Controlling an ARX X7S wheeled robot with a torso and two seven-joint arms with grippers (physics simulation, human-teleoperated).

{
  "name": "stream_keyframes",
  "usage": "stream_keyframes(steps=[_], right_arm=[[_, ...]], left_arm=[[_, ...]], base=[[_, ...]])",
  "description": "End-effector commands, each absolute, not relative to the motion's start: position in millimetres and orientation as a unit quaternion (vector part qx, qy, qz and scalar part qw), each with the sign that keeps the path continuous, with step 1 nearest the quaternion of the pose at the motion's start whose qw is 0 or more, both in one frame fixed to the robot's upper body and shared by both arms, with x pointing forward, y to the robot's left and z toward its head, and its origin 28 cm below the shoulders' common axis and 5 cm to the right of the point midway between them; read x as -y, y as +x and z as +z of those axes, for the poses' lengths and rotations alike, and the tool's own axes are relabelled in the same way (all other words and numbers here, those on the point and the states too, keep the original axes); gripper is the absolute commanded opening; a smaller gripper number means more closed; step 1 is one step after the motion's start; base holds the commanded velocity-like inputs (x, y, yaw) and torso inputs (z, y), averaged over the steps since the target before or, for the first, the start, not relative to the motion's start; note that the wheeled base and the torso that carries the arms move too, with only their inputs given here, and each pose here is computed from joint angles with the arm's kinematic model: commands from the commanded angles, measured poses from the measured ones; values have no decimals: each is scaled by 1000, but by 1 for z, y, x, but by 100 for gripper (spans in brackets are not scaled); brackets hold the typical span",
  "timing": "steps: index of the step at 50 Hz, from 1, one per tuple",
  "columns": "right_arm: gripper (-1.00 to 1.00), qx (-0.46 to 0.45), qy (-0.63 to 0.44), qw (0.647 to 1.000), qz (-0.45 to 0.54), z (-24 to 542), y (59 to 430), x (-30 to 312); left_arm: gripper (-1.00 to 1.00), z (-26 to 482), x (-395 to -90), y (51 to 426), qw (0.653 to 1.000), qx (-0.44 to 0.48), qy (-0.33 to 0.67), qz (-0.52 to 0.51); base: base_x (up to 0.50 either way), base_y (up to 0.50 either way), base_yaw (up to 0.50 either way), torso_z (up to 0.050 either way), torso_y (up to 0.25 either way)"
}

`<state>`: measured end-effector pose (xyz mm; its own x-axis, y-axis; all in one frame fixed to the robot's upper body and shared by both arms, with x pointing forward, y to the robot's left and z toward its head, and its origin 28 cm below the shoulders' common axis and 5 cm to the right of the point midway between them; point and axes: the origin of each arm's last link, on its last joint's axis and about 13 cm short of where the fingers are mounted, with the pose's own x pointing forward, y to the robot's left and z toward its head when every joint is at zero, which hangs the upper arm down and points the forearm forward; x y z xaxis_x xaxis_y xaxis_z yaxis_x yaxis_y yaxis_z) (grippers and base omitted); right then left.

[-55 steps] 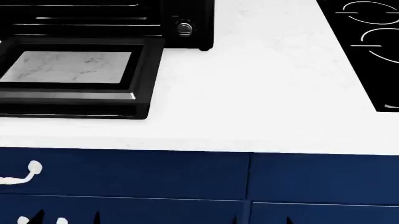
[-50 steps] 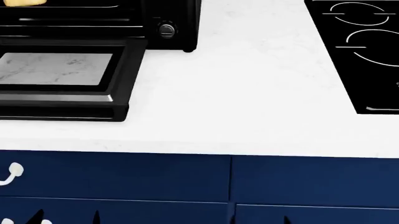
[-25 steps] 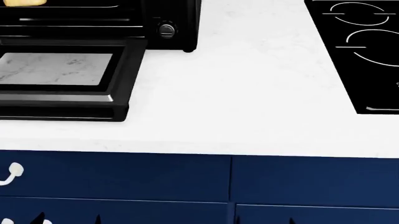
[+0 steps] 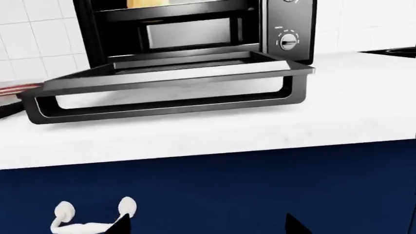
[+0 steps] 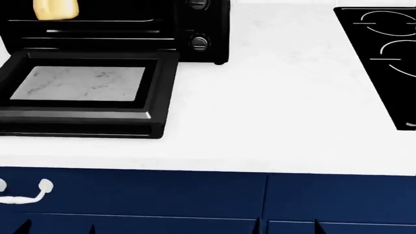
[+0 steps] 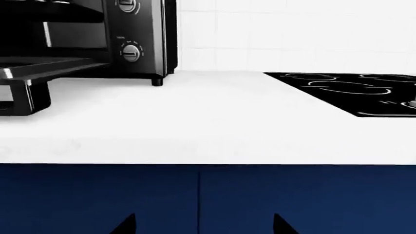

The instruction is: Pick the bread from the tray and place it on the plate on the counter.

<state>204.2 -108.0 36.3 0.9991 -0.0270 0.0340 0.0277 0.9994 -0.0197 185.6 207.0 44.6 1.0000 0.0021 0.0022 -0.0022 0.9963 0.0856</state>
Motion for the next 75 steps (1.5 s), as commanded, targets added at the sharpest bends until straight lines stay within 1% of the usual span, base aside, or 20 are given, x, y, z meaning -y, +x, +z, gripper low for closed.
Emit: stream_keyframes(steps=[1,10,58,61,62,69,75], right_arm=[[100,24,-28,999,-12,46,204,107],[100,33,-26,999,-7,54,201,106],[100,43,-35,998,8,66,200,103],[100,44,-37,998,5,68,199,103],[100,41,-31,999,-3,69,201,104],[100,29,-37,999,7,87,206,107],[100,60,-37,997,16,119,211,107]], left_arm=[[100,58,-209,175,999,18,45,3],[100,68,-213,174,999,27,46,10],[100,75,-219,174,998,31,50,22],[100,75,-219,175,998,30,49,21],[100,76,-219,175,998,16,57,17],[100,102,-226,183,998,12,67,8],[100,130,-234,191,998,20,66,4]], base=[[0,500,0,42,127],[0,500,0,42,127],[0,500,0,42,123],[0,500,0,44,103],[0,500,0,0,0],[0,71,0,0,0],[0,0,0,0,0]])
